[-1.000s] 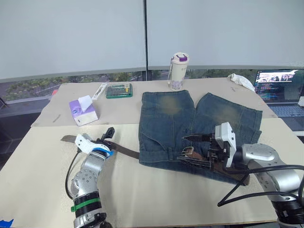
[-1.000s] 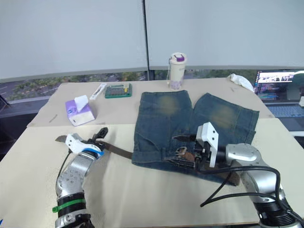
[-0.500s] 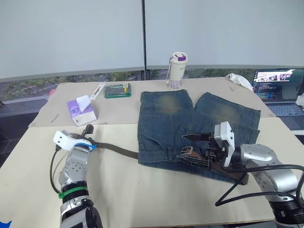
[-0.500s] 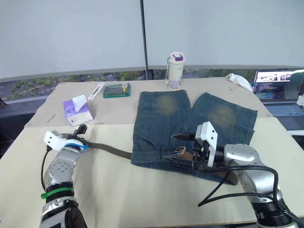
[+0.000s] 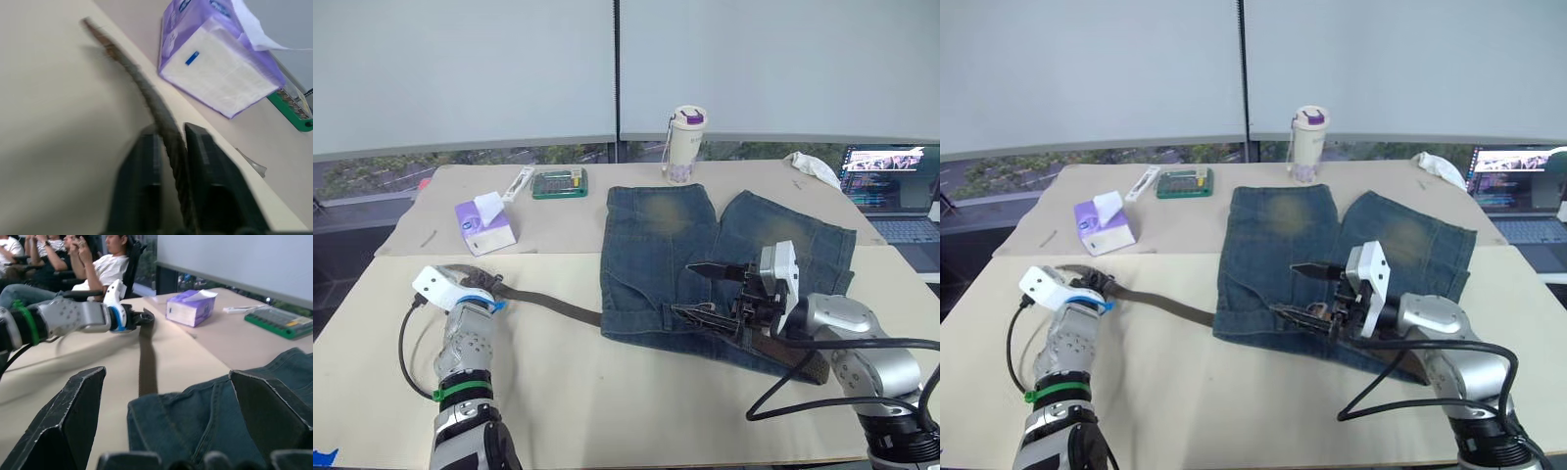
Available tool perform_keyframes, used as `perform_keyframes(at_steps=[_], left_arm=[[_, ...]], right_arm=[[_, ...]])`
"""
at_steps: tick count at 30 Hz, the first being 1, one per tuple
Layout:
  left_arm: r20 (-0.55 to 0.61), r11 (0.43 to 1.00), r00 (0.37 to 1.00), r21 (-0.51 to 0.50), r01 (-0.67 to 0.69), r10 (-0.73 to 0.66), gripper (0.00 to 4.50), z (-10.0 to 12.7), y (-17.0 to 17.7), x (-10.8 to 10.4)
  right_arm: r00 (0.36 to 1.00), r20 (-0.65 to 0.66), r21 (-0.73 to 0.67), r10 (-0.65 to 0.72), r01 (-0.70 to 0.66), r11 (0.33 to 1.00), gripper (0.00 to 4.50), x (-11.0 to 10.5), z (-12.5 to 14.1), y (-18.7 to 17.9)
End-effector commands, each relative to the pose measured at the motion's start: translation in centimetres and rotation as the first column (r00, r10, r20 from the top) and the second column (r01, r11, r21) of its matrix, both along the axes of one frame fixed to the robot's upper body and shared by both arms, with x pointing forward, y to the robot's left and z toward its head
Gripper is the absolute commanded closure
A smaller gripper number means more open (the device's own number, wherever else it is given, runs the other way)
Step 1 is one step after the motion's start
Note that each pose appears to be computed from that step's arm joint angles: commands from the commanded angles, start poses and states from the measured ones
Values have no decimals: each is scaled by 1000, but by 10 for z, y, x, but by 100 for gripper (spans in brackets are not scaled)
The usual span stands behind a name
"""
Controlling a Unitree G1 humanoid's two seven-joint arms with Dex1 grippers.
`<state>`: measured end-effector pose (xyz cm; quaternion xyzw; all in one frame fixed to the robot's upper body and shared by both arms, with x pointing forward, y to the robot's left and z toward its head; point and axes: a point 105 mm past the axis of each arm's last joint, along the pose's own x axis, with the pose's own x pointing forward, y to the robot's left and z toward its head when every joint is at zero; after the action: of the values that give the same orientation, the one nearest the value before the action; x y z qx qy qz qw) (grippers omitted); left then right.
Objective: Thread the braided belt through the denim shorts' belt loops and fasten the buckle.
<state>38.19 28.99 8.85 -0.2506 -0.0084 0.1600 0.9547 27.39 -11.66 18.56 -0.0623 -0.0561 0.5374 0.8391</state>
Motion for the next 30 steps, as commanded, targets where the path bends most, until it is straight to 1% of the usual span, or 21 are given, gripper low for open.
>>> perform_keyframes(at_steps=[1,3,4,6,8,9,11,13,14,15,16,18,20,22,24,25,26,28,29,30], left_arm=[[93,908,969,380,177,-227,445,48,-53,10],[102,851,949,478,217,-299,445,55,-72,9],[107,811,934,535,235,-341,445,59,-83,9],[117,694,886,670,263,-449,445,71,-114,5],[124,609,839,744,275,-530,445,77,-136,1],[126,583,821,763,278,-557,445,79,-143,0],[122,464,745,843,271,-656,445,87,-172,-9],[99,327,656,915,235,-748,445,92,-203,-20],[81,260,615,943,208,-784,445,92,-214,-26],[69,207,592,964,168,-803,445,93,-221,-29],[58,166,579,977,135,-813,445,92,-226,-31],[49,126,567,987,98,-822,445,91,-231,-31],[40,74,556,997,39,-830,445,91,-237,-32],[44,49,553,999,-4,-832,445,92,-241,-32],[49,40,553,999,-28,-832,445,92,-242,-32],[42,28,560,999,-33,-828,445,89,-243,-31],[27,8,566,999,-37,-824,445,84,-243,-31],[-9,-49,570,997,-56,-822,445,76,-244,-31],[-18,-70,573,995,-68,-819,445,75,-244,-31],[-19,-77,577,994,-76,-816,445,74,-244,-30]], right_arm=[[995,56,30,-85,84,996,0,6,12,1],[990,61,36,-126,124,992,0,11,12,4],[989,56,48,-139,137,989,0,12,13,7],[980,-5,104,-197,196,975,0,19,15,10],[970,-85,143,-229,239,960,0,23,14,11],[966,-106,151,-235,249,957,0,24,14,12],[952,-209,199,-223,265,944,0,25,12,18],[927,-316,257,-203,289,922,0,26,14,23],[918,-347,268,-194,295,917,0,26,16,25],[897,-390,259,-210,325,910,0,29,14,26],[878,-421,257,-227,355,899,0,33,14,25],[862,-455,279,-223,376,884,0,36,18,28],[845,-490,307,-214,397,865,0,38,24,30],[833,-516,356,-198,419,835,0,40,31,32],[820,-537,394,-196,450,802,0,42,36,31],[824,-536,424,-183,450,786,0,42,41,30],[829,-533,440,-170,443,781,0,40,43,30],[826,-539,443,-166,446,778,0,38,41,30],[821,-546,440,-168,451,777,0,38,40,30],[815,-556,440,-167,458,772,0,38,39,30]])
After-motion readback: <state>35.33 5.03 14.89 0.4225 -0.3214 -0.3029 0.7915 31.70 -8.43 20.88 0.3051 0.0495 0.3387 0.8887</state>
